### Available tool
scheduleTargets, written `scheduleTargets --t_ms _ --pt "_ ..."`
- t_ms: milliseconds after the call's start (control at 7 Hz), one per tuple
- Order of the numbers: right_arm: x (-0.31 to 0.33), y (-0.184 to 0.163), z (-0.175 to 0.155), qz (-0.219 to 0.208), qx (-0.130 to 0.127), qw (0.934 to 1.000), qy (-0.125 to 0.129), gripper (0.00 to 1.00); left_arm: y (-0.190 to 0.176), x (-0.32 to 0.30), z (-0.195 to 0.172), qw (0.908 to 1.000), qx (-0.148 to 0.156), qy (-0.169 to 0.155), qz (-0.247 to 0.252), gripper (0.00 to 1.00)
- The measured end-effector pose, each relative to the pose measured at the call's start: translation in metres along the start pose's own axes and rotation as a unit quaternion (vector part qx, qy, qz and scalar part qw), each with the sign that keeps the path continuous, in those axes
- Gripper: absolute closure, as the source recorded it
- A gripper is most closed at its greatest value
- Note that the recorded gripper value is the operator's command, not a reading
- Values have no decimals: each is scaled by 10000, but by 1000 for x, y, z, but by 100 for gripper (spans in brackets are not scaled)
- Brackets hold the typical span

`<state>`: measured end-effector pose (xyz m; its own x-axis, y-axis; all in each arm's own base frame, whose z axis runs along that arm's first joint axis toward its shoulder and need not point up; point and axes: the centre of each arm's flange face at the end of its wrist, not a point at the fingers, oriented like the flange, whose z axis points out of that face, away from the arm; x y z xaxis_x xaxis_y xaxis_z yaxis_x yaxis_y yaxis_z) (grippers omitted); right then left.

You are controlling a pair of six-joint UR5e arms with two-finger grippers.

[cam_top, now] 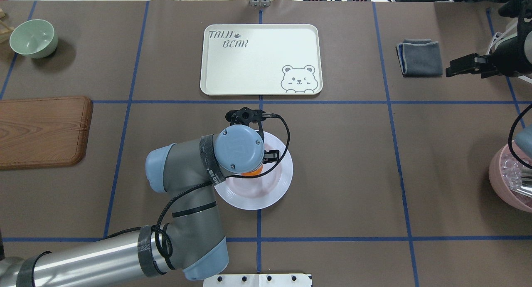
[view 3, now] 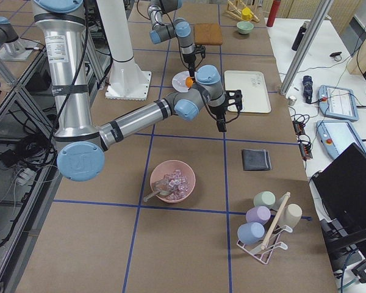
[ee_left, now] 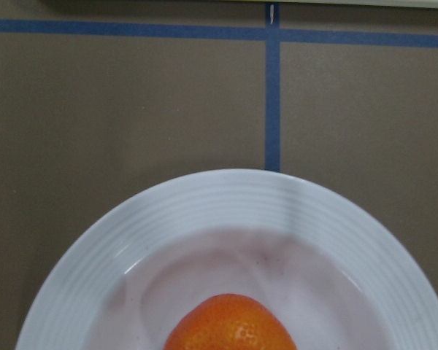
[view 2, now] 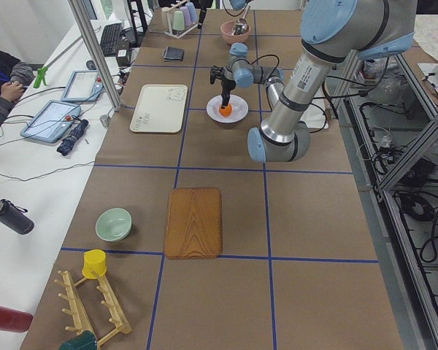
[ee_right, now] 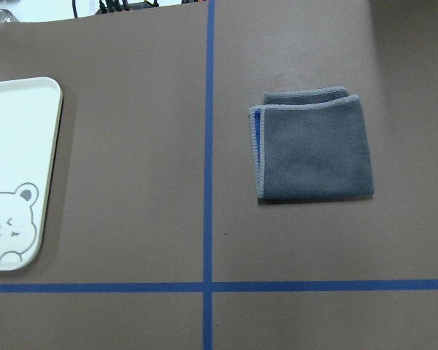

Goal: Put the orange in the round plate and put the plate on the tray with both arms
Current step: 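Carry the orange with the left gripper onto the white plate and release, then withdraw the left arm while the right gripper reaches to the plate rim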

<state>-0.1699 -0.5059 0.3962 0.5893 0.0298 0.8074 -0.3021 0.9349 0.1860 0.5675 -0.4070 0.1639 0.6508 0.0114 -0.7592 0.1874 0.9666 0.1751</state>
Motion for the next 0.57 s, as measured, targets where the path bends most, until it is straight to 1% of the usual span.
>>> scheduleTargets --t_ms 143,286,429,571 --pt "-14 6 2 256 48 9994 -222 1 -39 -45 -15 9999 -74 5 152 2" --pt "-30 14 3 607 63 9970 -469 1 -79 -103 -29 9994 -93 -78 312 2" --pt "-50 25 3 1022 79 9918 -761 1 -114 -162 -42 9985 -38 -277 465 1" --pt "-75 42 4 1392 111 9851 -1008 1 -147 -215 -56 9957 2 -599 701 1"
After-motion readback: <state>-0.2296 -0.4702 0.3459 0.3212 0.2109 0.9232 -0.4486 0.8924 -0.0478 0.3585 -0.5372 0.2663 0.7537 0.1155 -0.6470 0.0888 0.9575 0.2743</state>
